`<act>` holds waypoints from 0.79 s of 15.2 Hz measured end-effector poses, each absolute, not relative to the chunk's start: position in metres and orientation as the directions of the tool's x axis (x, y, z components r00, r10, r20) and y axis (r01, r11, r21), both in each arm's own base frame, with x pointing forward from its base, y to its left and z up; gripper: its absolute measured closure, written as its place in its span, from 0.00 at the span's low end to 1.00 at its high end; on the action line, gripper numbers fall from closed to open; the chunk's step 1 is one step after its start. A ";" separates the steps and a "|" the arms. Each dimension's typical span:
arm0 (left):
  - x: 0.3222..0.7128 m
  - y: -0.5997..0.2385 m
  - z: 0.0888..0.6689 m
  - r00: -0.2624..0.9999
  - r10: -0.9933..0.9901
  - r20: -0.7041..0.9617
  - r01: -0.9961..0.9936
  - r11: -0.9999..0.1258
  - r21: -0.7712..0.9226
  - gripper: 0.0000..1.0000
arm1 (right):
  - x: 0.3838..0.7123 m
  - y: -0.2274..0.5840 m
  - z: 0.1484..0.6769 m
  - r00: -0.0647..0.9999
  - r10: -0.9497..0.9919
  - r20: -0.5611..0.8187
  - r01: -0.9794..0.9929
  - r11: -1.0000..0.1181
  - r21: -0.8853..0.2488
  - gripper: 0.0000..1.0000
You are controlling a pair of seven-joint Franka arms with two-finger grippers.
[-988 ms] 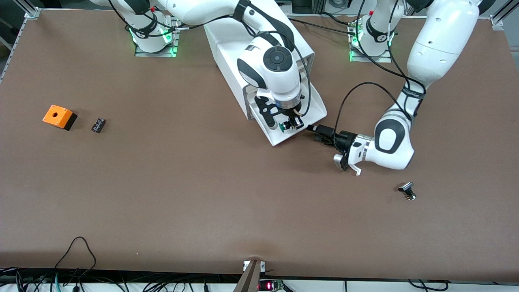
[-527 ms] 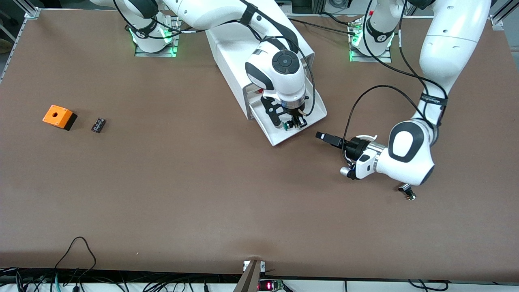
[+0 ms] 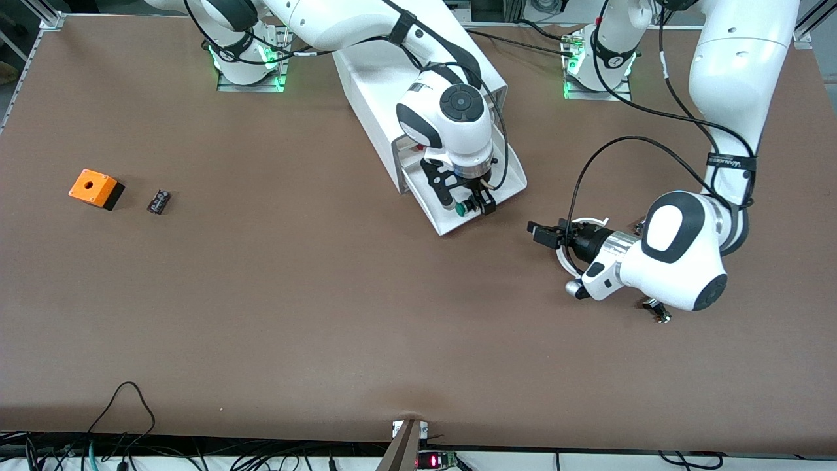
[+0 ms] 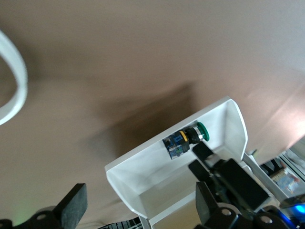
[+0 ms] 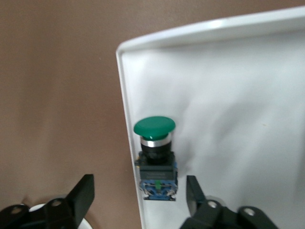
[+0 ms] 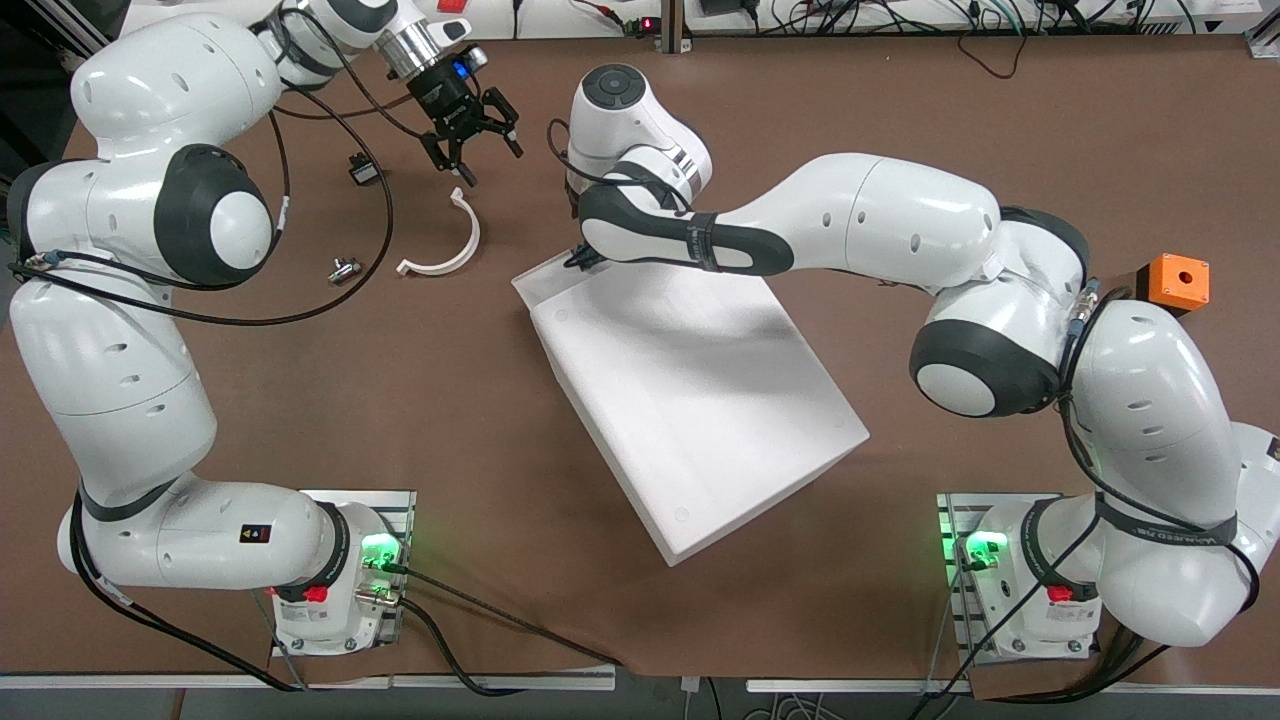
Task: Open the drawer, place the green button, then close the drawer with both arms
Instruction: 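Open the right gripper to release the button while the left gripper releases the handle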
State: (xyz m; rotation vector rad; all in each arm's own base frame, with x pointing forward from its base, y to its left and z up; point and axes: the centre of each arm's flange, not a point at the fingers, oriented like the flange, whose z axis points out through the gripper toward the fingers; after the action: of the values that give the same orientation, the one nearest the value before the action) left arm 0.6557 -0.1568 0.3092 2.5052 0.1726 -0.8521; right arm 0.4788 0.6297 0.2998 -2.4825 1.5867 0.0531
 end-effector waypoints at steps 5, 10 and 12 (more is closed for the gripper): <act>0.676 -0.130 0.371 0.857 0.100 -0.506 0.199 -0.969 0.146 0.00 | 0.528 0.585 0.343 0.427 -0.903 -0.057 -0.895 -0.413 -0.170 0.00; 0.685 -0.119 0.407 0.894 0.133 -0.427 0.180 -0.981 0.073 0.00 | 0.589 0.501 0.416 0.521 -0.853 -0.039 -0.845 -0.509 -0.165 0.00; 0.686 -0.120 0.403 0.895 0.140 -0.422 0.185 -0.980 0.067 0.00 | 0.615 0.457 0.445 0.541 -0.838 -0.064 -0.833 -0.523 -0.182 0.00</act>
State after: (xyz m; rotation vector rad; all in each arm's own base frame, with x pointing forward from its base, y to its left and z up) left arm 0.6859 -0.1199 0.4031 2.9555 0.2547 -0.6468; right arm 0.6151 0.4575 0.4455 -2.5862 1.4188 -0.0459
